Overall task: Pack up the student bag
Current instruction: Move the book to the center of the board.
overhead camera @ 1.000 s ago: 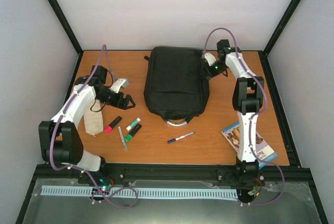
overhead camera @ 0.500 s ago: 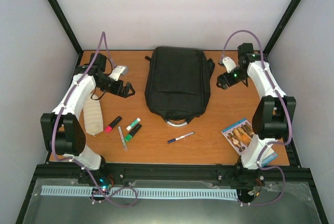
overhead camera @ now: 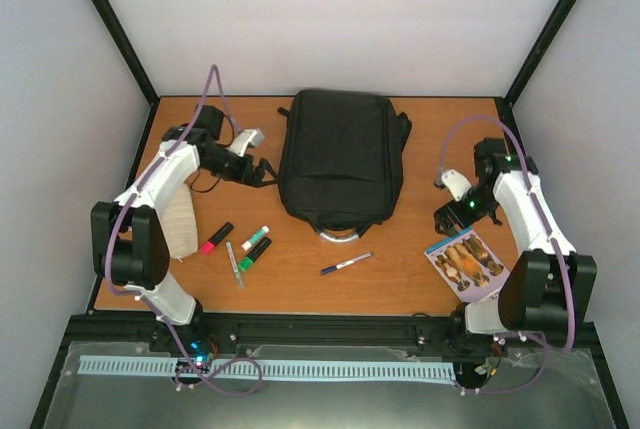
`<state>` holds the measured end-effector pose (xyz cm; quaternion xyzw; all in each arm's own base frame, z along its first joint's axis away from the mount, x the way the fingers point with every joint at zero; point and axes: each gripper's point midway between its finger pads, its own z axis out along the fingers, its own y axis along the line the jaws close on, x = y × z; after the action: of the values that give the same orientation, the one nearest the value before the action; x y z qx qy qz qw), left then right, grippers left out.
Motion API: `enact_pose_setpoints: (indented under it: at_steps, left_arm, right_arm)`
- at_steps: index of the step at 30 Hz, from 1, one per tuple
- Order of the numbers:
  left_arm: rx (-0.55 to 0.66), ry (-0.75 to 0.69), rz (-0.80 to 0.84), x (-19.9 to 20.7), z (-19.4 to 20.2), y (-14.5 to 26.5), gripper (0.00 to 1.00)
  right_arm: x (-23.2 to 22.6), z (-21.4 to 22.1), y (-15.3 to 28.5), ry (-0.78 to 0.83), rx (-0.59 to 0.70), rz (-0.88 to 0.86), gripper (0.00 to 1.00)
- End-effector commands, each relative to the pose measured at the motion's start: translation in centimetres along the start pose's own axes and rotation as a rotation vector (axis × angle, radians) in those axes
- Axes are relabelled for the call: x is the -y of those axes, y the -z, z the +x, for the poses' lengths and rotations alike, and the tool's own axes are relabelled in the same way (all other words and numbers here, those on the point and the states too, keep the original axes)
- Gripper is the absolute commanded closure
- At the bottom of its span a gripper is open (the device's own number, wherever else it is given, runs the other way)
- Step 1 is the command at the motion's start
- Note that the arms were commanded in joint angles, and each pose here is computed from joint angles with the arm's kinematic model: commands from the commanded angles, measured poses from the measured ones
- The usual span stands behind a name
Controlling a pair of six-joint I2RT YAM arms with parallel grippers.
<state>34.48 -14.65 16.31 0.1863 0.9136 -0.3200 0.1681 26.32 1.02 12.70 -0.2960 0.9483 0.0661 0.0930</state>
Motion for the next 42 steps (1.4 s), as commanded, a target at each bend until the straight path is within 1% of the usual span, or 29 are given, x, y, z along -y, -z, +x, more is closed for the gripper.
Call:
enact_pose_setpoints:
  at_steps: [1,4,6,9,11,13,15,19,21,25,30,36,40,42]
  left_arm:
    - [0.019,-0.152,-0.173,1.8,-2.1,0.3,0.00]
    - [0.022,-0.211,-0.340,0.8,-3.3,1.1,0.00]
    - [0.048,-0.242,-0.353,1.2,-4.6,1.7,0.00]
    - [0.097,-0.195,-0.365,1.2,-6.4,2.1,0.00]
    - [0.106,-0.168,-0.362,1.1,-6.9,1.9,0.00]
    - [0.129,-0.106,-0.397,0.3,-7.5,1.9,0.00]
    - [0.134,-0.077,-0.362,0.4,-8.0,1.0,0.00]
    - [0.135,-0.113,-0.278,2.5,-8.8,0.3,0.00]
    - [0.132,-0.112,-0.230,3.4,-8.8,0.0,0.03]
    - [0.113,-0.099,-0.166,4.5,-8.0,-1.0,0.04]
    - [0.103,-0.097,-0.158,4.7,-7.5,-1.3,0.03]
    - [0.100,-0.098,-0.165,4.6,-7.4,-1.3,0.02]
    - [0.092,-0.094,-0.164,4.4,-7.3,-1.6,0.00]
    - [0.089,-0.092,-0.160,4.4,-7.2,-1.7,0.00]
  right_arm:
    - [-2.6,4.8,-1.0,0.066,-0.111,-0.040,0.00]
    - [-3.7,6.8,-1.7,0.111,-0.159,-0.056,0.00]
    - [-4.1,8.0,-2.0,0.161,-0.184,-0.053,0.00]
    - [-4.3,10.1,-2.4,0.242,-0.246,-0.022,0.00]
    - [-4.4,11.3,-2.8,0.289,-0.287,-0.010,0.00]
    - [-4.5,12.2,-3.2,0.321,-0.317,0.007,0.00]
    - [-4.5,12.7,-3.7,0.341,-0.336,0.016,0.00]
    - [-4.6,13.2,-4.9,0.352,-0.364,0.017,0.00]
    - [-4.2,13.1,-5.5,0.351,-0.375,0.034,0.00]
    - [-2.8,12.8,-6.5,0.359,-0.398,0.102,0.00]
    - [-0.7,13.4,-7.6,0.429,-0.460,0.206,0.02]
    - [0.7,12.6,-8.1,0.538,-0.468,0.247,0.05]
    - [2.1,11.9,-8.2,0.648,-0.490,0.296,0.08]
    - [2.9,11.0,-8.2,0.701,-0.471,0.340,0.08]
